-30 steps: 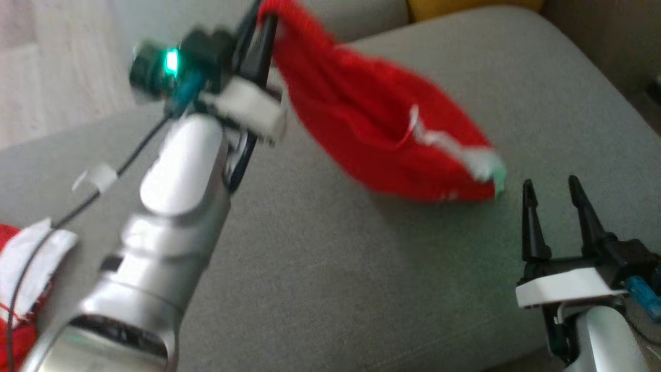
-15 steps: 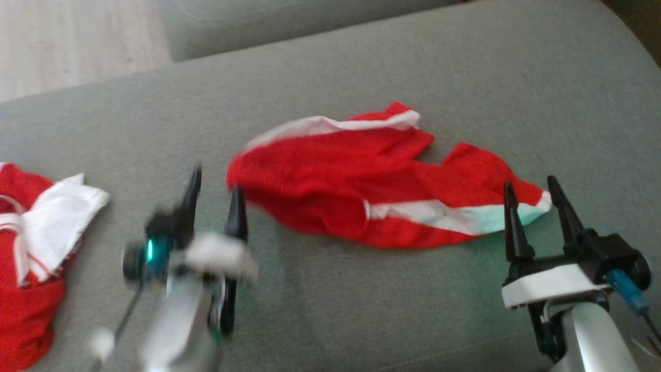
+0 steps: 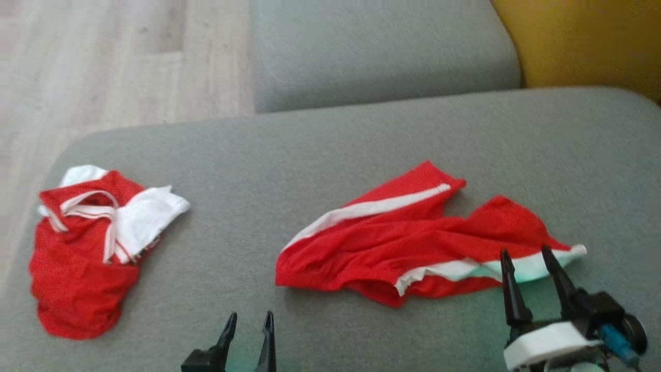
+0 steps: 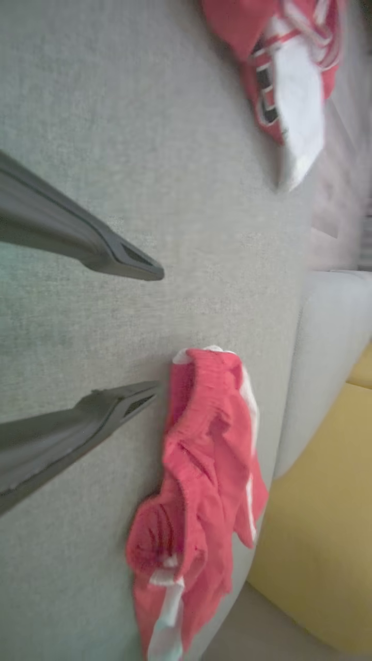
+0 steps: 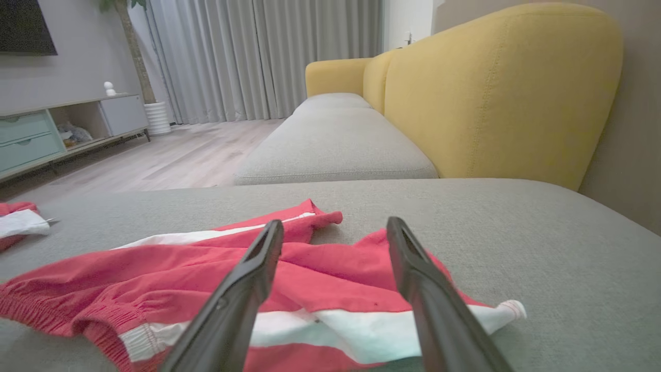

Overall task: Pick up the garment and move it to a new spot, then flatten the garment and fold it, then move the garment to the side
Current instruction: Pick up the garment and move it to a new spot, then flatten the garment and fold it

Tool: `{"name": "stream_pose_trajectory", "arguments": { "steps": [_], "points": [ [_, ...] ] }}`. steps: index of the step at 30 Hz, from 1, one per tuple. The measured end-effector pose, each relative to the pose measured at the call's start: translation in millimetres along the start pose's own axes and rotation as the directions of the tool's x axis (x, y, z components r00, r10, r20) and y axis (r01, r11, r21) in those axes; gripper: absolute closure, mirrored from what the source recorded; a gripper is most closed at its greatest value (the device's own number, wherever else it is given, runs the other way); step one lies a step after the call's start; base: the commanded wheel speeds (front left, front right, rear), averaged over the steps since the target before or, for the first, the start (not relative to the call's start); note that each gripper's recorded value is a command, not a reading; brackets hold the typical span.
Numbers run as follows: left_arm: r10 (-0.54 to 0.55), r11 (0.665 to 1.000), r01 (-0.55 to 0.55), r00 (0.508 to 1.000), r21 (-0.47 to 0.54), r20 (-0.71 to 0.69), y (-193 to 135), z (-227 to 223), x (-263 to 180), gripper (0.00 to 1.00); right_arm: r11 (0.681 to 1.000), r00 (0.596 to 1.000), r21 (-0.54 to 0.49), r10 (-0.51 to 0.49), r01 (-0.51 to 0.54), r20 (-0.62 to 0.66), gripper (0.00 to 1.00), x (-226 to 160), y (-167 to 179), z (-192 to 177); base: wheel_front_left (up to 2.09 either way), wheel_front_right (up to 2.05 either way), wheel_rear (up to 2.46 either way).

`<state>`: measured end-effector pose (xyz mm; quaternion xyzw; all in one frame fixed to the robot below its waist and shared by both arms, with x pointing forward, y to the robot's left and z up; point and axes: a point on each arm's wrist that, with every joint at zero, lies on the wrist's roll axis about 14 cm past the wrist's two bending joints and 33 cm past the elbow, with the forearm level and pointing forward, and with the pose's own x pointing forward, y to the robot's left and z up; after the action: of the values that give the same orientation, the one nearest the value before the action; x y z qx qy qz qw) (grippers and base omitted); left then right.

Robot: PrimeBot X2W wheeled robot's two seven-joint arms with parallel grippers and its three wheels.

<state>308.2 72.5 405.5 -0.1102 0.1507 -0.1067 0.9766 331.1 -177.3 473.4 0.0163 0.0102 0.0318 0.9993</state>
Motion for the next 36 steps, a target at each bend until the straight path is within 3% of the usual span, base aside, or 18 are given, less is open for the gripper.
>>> {"name": "stream_pose_trajectory", "arguments": {
  "steps": [6, 11, 15, 22, 36],
  "points": [
    [0.056, 0.997, -0.066, 0.961, 0.03, 0.271, 12.3, 73.6, -23.4, 0.0, 0.999, 0.999, -0.004, 0.039, -0.039, -0.004, 0.0, -14.3, 12.7, -3.6, 0.0, 0.0, 0.0],
    [0.156, 0.986, -0.167, 0.928, 0.004, 0.339, 32.0, 83.5, -55.6, 0.0, 0.998, 0.998, 0.007, 0.056, -0.056, -0.007, 0.0, -29.9, 19.4, -7.4, 0.0, 0.0, 0.0],
    [0.147, 0.983, -0.177, 0.905, 0.039, 0.4, 28.8, 100.3, -63.5, 0.0, 0.998, 0.997, 0.008, 0.07, -0.07, -0.013, 0.0, -35.4, 24.2, -10.3, 0.0, 0.0, 0.0],
    [0.099, 0.978, -0.166, 0.903, 0.128, 0.417, 18.9, 104.2, -62.9, 0.0, 0.996, 0.996, 0.017, 0.09, -0.09, 0.006, 0.0, -37.1, 32.1, -5.2, 0.0, 0.0, 0.0],
    [0.091, 0.977, -0.159, 0.913, 0.141, 0.398, 16.8, 97.6, -61.4, 0.0, 0.996, 0.996, 0.018, 0.085, -0.085, 0.011, 0.0, -38.8, 31.4, -4.0, 0.0, 0.0, 0.0]
  ]
}}
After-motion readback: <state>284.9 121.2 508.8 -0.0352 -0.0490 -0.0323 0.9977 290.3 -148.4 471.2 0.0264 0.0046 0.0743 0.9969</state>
